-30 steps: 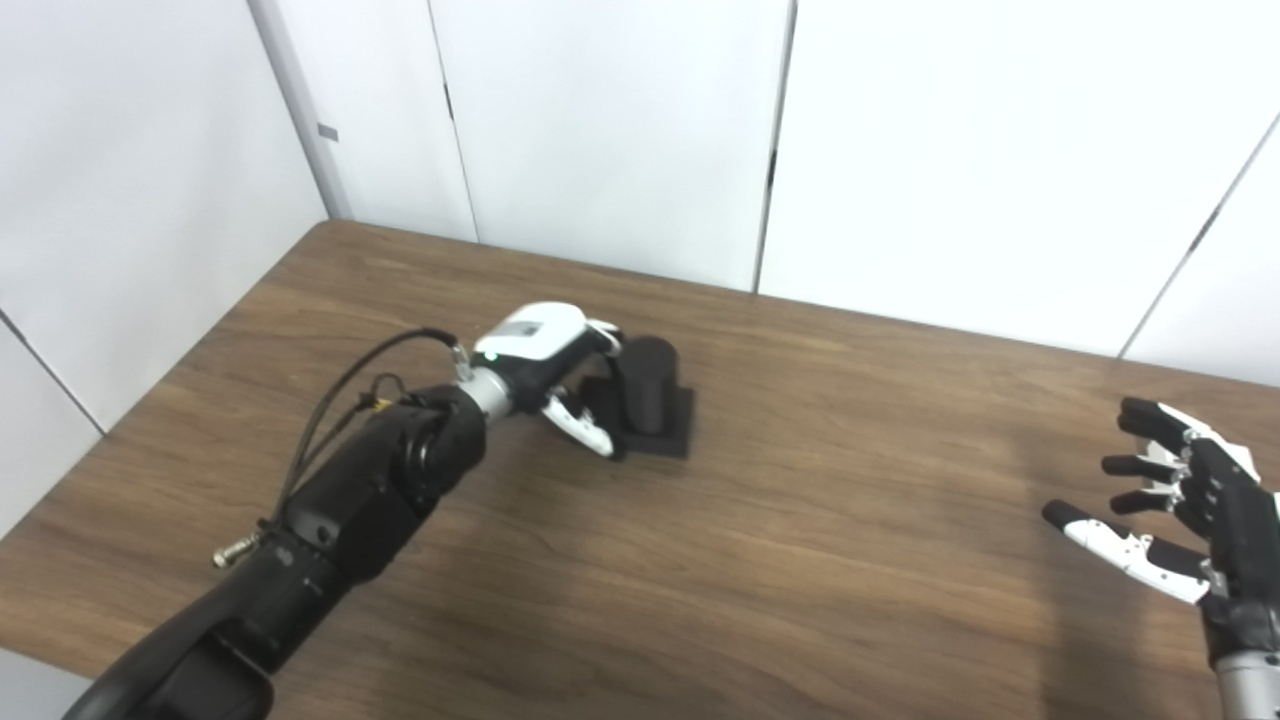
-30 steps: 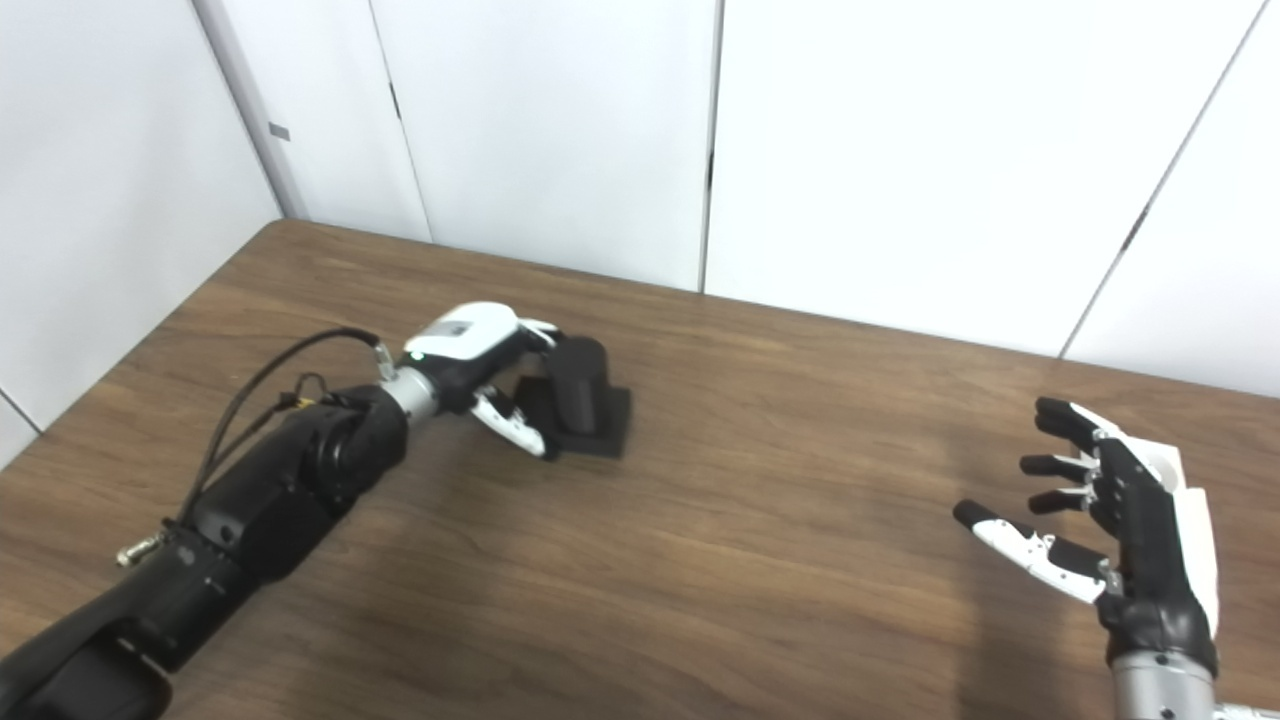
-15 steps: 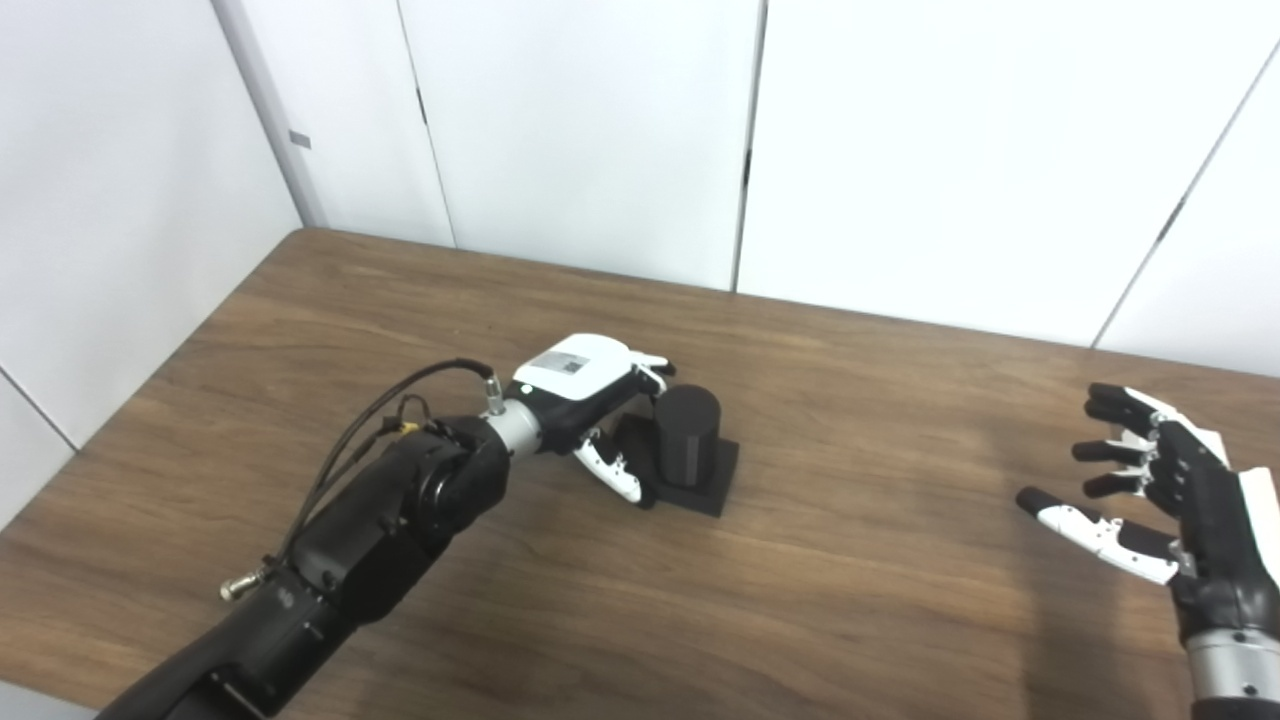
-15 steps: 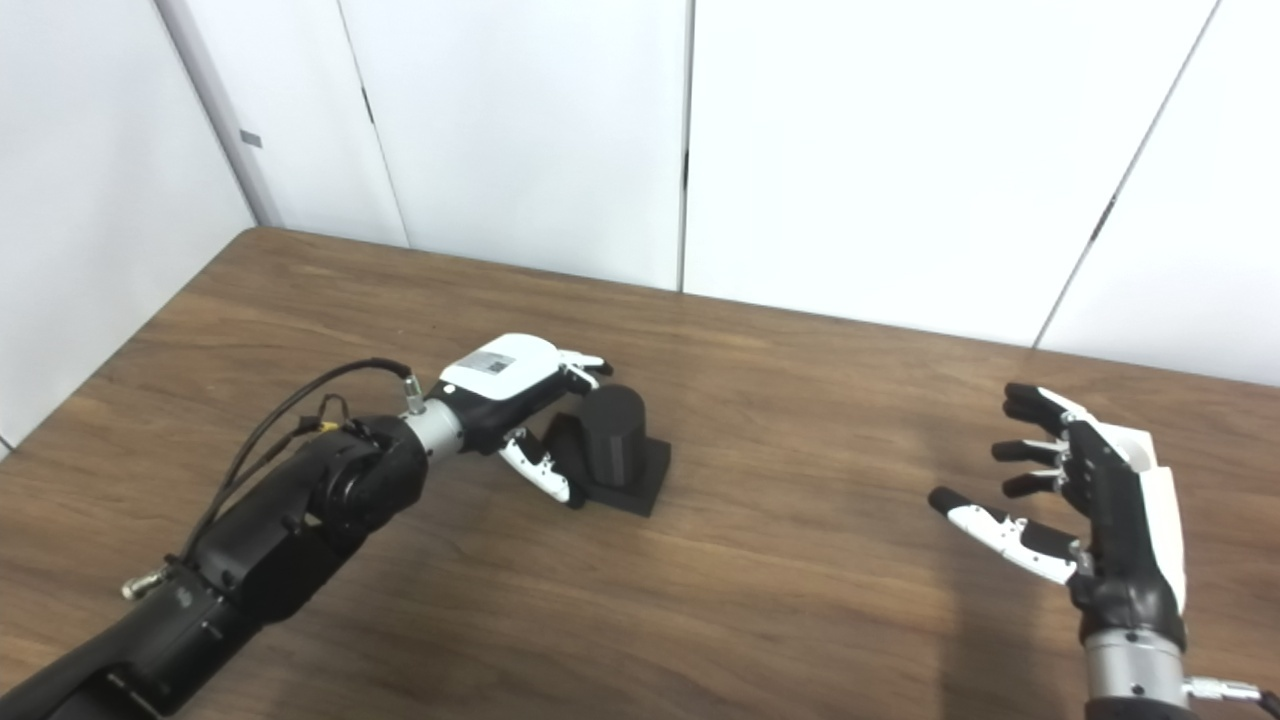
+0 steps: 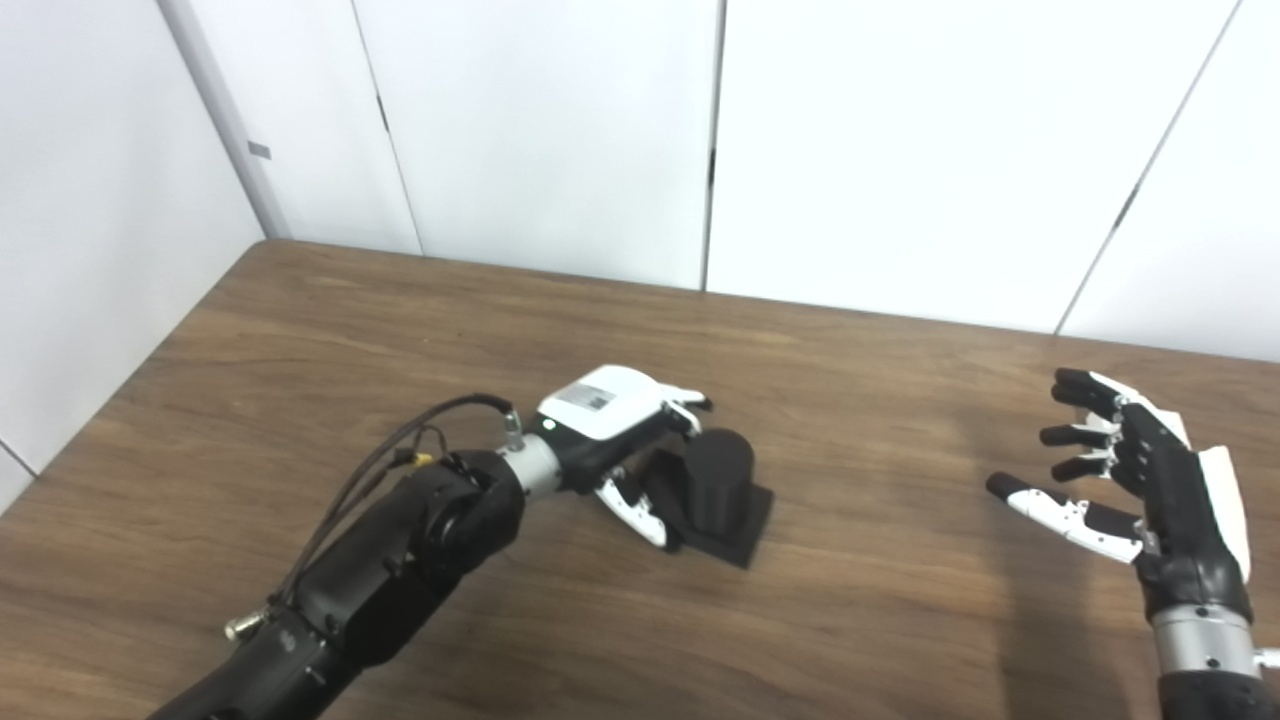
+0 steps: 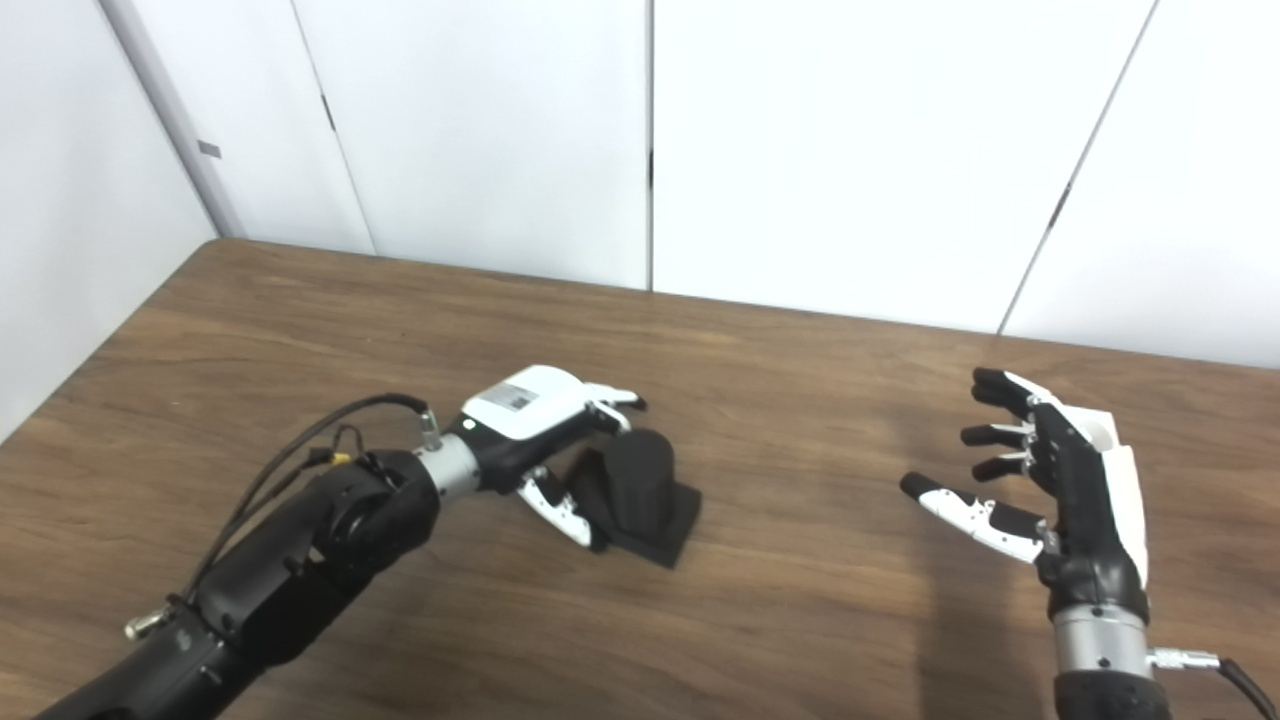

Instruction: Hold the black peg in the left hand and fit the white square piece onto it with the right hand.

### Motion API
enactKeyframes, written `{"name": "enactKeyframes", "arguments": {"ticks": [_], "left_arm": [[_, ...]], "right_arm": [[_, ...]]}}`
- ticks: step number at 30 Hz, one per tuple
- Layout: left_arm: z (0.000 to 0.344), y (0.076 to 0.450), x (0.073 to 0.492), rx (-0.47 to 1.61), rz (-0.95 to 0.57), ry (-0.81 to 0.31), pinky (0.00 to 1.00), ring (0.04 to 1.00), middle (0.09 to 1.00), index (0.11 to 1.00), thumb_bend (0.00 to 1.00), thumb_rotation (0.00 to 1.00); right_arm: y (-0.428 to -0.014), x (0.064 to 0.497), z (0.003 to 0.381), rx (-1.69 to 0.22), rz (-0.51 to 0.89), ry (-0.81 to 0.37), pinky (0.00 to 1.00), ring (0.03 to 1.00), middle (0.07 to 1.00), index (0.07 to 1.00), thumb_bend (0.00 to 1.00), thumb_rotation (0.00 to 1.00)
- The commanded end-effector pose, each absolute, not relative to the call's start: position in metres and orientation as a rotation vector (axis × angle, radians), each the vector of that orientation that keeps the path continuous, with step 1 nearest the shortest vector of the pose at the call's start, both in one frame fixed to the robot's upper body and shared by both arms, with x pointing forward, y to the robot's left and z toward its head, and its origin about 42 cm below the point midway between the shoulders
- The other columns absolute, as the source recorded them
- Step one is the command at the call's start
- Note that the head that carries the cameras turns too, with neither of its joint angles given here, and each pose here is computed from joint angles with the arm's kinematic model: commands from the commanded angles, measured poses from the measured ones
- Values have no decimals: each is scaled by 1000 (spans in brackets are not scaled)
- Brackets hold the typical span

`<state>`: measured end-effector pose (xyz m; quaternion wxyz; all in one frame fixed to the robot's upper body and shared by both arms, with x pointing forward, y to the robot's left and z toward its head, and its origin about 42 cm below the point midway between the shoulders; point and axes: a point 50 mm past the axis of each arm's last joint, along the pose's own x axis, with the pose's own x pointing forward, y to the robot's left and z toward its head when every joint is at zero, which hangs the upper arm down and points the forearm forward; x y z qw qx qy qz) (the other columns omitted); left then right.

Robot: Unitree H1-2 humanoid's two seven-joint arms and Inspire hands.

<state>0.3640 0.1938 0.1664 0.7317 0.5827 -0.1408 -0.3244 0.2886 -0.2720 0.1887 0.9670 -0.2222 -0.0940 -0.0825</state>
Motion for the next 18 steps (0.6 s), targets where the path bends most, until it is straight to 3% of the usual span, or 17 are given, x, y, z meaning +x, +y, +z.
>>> {"name": "enactKeyframes", "arguments": {"ticks": [1, 18], "left_arm": [[156, 179, 352, 1294, -807, -326, 836, 914, 916, 490, 524, 70], [131, 164, 338, 1372, -938, -351, 841, 898, 922, 491, 524, 70]], "right_arm": [[-270, 295, 205, -448, -168, -291, 493, 638, 775, 773, 619, 0], [-263, 295, 210, -453, -167, -304, 480, 626, 770, 764, 624, 8]]}}
